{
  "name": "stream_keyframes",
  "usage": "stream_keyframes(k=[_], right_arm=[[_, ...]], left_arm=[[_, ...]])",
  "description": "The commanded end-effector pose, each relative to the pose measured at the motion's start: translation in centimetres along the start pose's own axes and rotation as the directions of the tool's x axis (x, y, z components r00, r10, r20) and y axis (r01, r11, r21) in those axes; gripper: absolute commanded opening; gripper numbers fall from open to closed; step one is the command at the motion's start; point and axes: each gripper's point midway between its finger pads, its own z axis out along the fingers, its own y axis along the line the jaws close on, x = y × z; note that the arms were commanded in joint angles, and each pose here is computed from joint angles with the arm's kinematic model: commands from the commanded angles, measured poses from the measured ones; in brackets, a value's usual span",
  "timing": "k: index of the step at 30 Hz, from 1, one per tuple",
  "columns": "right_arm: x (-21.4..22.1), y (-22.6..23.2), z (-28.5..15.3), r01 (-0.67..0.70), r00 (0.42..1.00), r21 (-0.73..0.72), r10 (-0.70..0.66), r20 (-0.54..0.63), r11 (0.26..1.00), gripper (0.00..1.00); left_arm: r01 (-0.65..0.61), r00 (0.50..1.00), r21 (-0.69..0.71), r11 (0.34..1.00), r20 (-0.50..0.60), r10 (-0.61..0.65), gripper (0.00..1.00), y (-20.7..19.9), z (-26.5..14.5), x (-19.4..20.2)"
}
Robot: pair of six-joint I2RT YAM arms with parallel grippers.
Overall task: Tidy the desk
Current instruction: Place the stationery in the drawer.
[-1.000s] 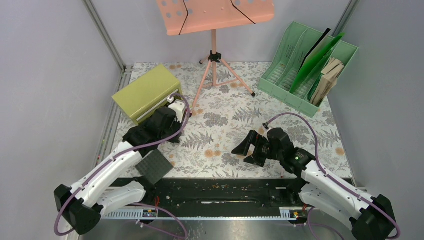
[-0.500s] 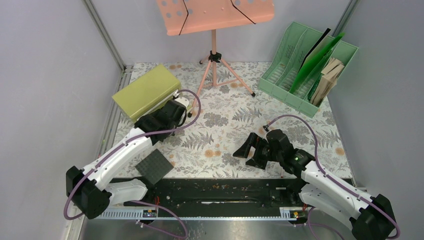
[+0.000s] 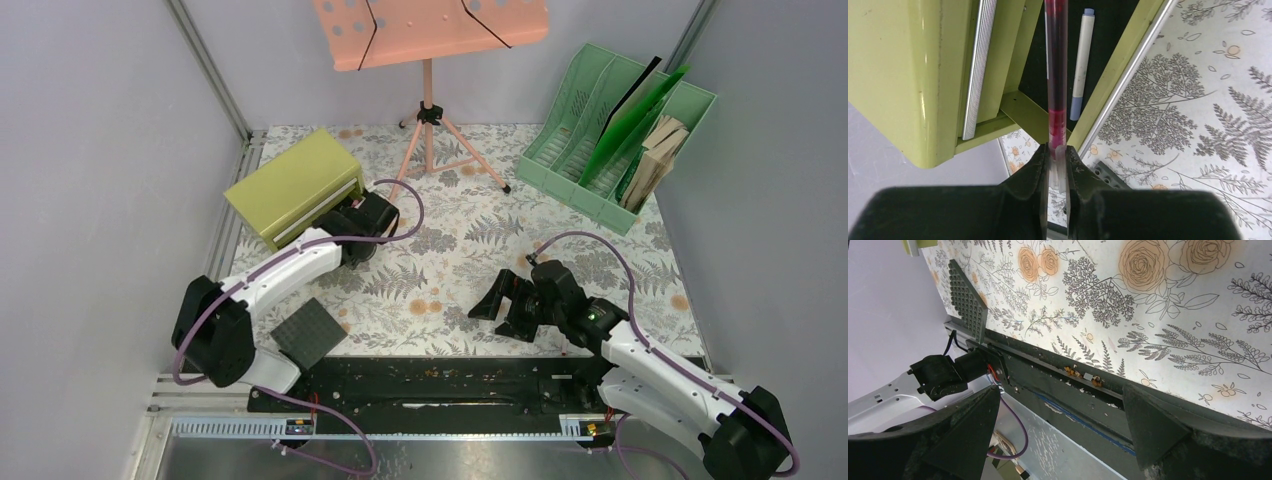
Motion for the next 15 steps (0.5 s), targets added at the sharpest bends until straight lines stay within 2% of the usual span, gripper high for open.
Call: stream_keyframes(k=[1, 15], right_arm=[[0.1, -0.8, 0.1, 0.003, 1.000, 0.027, -0.003, 0.009, 1.000, 0.99], [0.5, -1.6, 0.5, -0.007, 1.000, 0.046, 0.008, -0.011, 0.999, 0.99]], left_arm=[[0.000, 1.000, -0.091, 0.996, 0.023, 0.002, 0.00, 1.8, 0.4, -1.7], [0.044, 0.996, -0.090, 0.995, -0.077, -0.051, 0.00, 2.1, 4.3, -0.1]])
